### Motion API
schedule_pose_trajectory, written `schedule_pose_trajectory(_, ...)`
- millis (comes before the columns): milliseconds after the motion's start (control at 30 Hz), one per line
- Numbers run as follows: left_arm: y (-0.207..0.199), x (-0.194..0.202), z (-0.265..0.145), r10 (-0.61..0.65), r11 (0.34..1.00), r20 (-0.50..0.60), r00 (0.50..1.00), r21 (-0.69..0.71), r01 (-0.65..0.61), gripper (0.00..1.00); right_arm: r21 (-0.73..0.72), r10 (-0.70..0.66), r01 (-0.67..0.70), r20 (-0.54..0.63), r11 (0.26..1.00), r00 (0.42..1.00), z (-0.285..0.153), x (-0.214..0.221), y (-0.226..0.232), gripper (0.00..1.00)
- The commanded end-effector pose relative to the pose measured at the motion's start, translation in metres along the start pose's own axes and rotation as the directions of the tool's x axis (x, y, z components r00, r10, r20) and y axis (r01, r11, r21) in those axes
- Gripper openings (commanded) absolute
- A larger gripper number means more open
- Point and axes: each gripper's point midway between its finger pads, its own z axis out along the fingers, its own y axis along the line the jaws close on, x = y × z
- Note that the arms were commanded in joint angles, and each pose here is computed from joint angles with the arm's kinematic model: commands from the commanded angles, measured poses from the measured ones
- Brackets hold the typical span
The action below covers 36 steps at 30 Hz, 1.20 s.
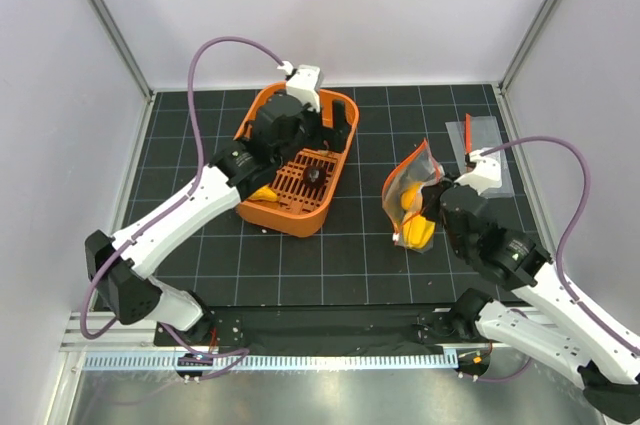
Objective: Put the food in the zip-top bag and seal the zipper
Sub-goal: Pick up the fake fruit from the bin.
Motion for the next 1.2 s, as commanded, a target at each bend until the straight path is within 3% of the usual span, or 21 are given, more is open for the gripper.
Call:
schedule_pose_trajectory(0,0.039,-0.026,0.011,-0.090,0.981,0.148,0.985,-0.159,0.114,1.00,-0.023,-0.002,0.002,0.006,1.000,1.000,0.008,0.015,-0.001,0.01)
schedule_pose_trajectory(33,0.058,-0.029,0.013,-0.113,0.960,0.187,0.976,-0.232,0.156,1.00,-0.027,0.007,-0.007,0.007,1.000,1.000,0.007,0.019,-0.005,0.01)
schedule_pose_trajectory(200,0.081,-0.002,0.031,-0.110,0.922,0.150,0.983,-0.354,0.157,1.00,0.020,-0.009,0.010,-0.027,1.000,1.000,0.009,0.059,-0.041,0.01)
schedule_pose_trajectory(367,0.094,0.046,0.030,-0.142,0.892,-0.013,0.990,-0.435,0.122,1.00,-0.050,0.000,-0.001,-0.027,0.999,1.000,0.011,0.071,-0.036,0.01)
schedule_pose_trajectory(533,0.108,0.095,0.003,-0.182,0.860,-0.162,0.970,-0.505,0.077,1.00,0.038,-0.070,0.073,-0.081,0.997,0.994,0.023,0.084,-0.043,0.01)
schedule_pose_trajectory(733,0.080,0.116,0.003,-0.140,0.942,-0.319,0.937,-0.334,0.027,1.00,0.019,-0.110,0.113,-0.117,0.993,0.987,0.026,0.089,-0.036,0.01)
schedule_pose_trajectory(900,0.077,0.148,0.007,-0.225,0.925,-0.438,0.870,-0.376,0.050,1.00,-0.029,-0.102,0.099,-0.122,0.995,0.987,0.021,0.090,-0.032,0.01)
schedule_pose_trajectory(1167,0.076,0.163,0.052,-0.277,0.902,-0.425,0.862,-0.425,0.080,1.00,-0.051,-0.122,0.115,-0.156,0.992,0.980,0.020,0.094,-0.026,0.01)
